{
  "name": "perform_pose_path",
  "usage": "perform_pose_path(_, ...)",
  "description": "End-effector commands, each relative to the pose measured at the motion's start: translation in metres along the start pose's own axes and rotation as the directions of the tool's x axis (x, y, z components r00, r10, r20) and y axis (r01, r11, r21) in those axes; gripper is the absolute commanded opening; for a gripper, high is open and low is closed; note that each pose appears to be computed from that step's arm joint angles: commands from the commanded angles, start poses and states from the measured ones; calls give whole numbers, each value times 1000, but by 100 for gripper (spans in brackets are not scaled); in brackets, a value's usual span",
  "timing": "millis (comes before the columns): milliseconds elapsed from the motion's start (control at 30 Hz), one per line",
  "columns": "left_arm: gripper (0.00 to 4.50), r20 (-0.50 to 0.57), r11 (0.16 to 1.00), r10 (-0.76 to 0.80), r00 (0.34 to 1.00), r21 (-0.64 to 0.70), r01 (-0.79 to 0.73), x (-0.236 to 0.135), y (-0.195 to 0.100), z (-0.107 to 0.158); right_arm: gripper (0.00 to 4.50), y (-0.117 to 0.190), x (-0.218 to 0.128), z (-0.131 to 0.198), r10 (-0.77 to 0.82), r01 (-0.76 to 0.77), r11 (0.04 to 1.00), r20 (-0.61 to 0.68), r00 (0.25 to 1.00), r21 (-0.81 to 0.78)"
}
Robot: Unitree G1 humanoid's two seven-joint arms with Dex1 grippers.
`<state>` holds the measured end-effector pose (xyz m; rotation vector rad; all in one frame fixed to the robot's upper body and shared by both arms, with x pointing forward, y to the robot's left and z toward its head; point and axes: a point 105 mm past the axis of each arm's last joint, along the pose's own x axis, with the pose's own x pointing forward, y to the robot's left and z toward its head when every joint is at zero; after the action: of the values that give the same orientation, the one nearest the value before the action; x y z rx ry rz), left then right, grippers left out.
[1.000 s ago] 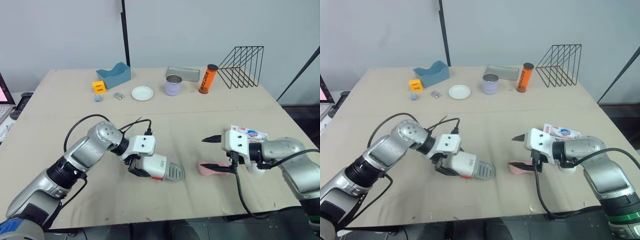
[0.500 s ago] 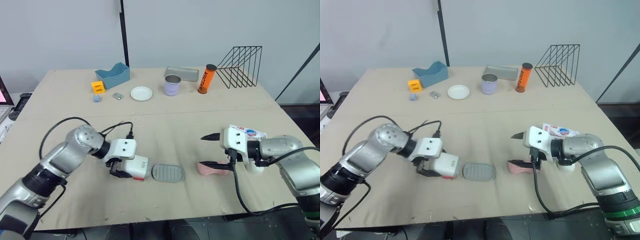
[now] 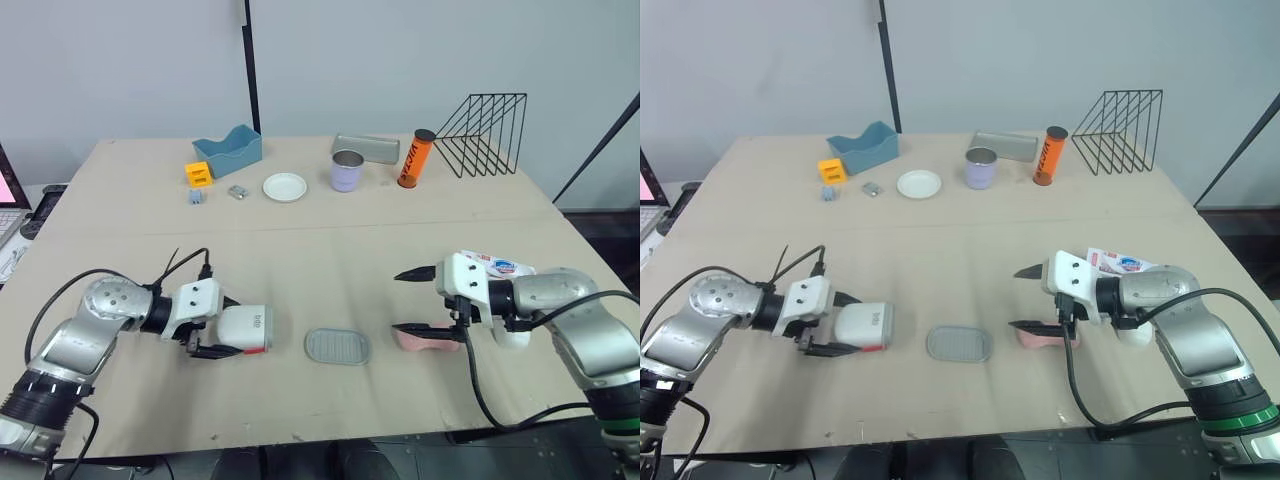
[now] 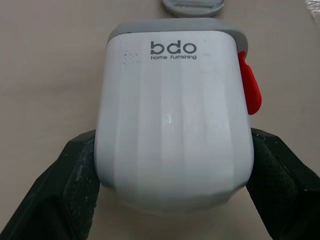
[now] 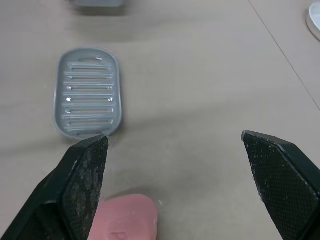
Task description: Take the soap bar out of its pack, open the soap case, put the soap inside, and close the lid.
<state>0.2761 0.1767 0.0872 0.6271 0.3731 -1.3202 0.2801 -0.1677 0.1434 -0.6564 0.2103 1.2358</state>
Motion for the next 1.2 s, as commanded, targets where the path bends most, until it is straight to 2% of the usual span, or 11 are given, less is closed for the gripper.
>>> perform_pose_path(33, 350, 16, 999, 42, 999, 24, -42, -11, 3, -2, 441, 4, -5, 28, 49, -42, 997, 97, 994, -71)
perform_pose_path(300, 350, 73, 998, 50, 996, 32, -53, -10, 3, 1, 441, 19, -1, 37, 132, -121, 988, 121, 984, -96)
perform_pose_path(700, 350, 57, 997, -2, 998, 80, -2, -9, -4, 2, 441, 21, -1, 33, 141, -131, 986, 96, 985, -103)
perform_pose_path(733, 430, 56, 997, -26, 998, 70, 22, -9, -7, 2, 450, 21, -1, 32, 141, -132, 986, 93, 986, -102)
perform_pose_path(767, 450, 49, 997, -37, 998, 74, 33, -10, -10, 0, 450, 21, -1, 31, 141, -132, 986, 90, 986, -102)
perform_pose_path(1200, 450, 54, 996, -45, 998, 73, 41, -16, -10, 0, 450, 18, 0, 29, 136, -127, 986, 78, 988, -108)
